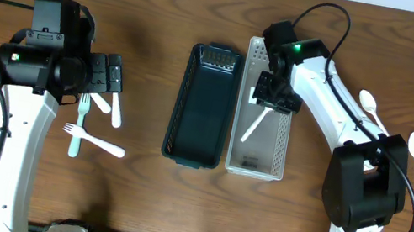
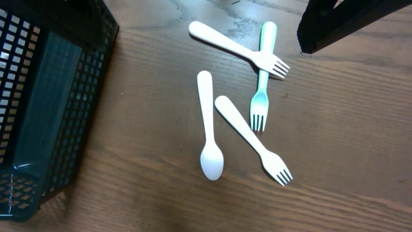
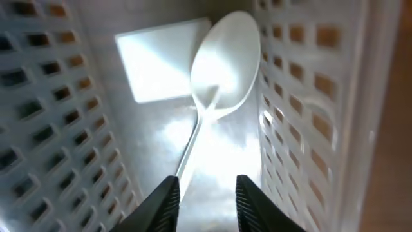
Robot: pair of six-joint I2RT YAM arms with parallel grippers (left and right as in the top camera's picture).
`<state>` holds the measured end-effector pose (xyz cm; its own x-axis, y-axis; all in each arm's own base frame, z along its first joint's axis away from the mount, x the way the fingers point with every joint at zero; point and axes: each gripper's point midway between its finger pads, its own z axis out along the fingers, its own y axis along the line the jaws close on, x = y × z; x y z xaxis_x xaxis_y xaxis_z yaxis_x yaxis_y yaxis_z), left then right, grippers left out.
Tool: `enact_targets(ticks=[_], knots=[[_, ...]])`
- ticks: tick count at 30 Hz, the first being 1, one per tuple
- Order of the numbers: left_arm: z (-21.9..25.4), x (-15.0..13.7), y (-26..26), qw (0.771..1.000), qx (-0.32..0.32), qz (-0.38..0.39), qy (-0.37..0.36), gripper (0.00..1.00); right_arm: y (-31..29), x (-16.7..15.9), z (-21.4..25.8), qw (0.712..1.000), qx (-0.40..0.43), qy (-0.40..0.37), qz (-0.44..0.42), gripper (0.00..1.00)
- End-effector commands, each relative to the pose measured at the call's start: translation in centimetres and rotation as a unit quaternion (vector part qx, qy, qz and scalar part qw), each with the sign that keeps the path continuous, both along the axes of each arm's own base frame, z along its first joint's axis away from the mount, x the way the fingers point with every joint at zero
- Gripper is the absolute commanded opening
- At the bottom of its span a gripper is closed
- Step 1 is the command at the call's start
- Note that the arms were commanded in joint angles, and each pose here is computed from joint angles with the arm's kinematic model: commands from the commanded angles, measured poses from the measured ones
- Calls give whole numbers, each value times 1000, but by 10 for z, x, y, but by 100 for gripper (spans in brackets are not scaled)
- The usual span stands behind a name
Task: Pack container
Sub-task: 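Carry the spoon over the white tray and release it inside, then grasp another white spoon on the right with the right gripper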
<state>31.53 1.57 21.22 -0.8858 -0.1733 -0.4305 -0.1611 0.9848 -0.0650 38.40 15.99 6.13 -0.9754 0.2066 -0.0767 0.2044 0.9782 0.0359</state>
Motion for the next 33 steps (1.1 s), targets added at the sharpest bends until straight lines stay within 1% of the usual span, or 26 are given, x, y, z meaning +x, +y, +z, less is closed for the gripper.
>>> enact_targets(ticks=[1,3,5,9,10,11,12,13,14,15,18,21,23,26,30,33], knots=[[7,3,1,1000,-1,6,-9,98,8,8,6,999,6,-19,43,35],[7,3,1,1000,-1,6,-9,98,12,18,17,997,10,-38,70,37],[7,3,1,1000,-1,6,-9,98,14,29,39,993,11,-60,101,41],[7,3,1,1000,-1,6,-9,98,0,58,112,983,8,-125,135,46],[7,3,1,1000,-1,6,-9,98,-10,65,133,981,0,-145,132,50],[7,3,1,1000,-1,6,-9,98,-25,72,153,978,-13,-164,125,57],[7,3,1,1000,-1,6,-9,98,-41,77,171,976,-29,-181,122,67],[7,3,1,1000,-1,6,-9,98,-57,81,186,971,-42,-195,129,73],[7,3,1,1000,-1,6,-9,98,-72,83,198,967,-54,-203,145,76],[7,3,1,1000,-1,6,-9,98,-89,83,204,963,-68,-202,165,81],[7,3,1,1000,-1,6,-9,98,-136,75,199,953,-105,-164,231,89],[7,3,1,1000,-1,6,-9,98,-184,65,171,951,-119,-102,267,91],[7,3,1,1000,-1,6,-9,98,-210,62,150,954,-118,-73,267,92],[7,3,1,1000,-1,6,-9,98,-238,62,119,963,-107,-49,242,92],[7,3,1,1000,-1,6,-8,98,-258,57,76,968,-95,-12,230,90],[7,3,1,1000,-1,6,-9,98,-264,54,47,967,-89,10,238,88]])
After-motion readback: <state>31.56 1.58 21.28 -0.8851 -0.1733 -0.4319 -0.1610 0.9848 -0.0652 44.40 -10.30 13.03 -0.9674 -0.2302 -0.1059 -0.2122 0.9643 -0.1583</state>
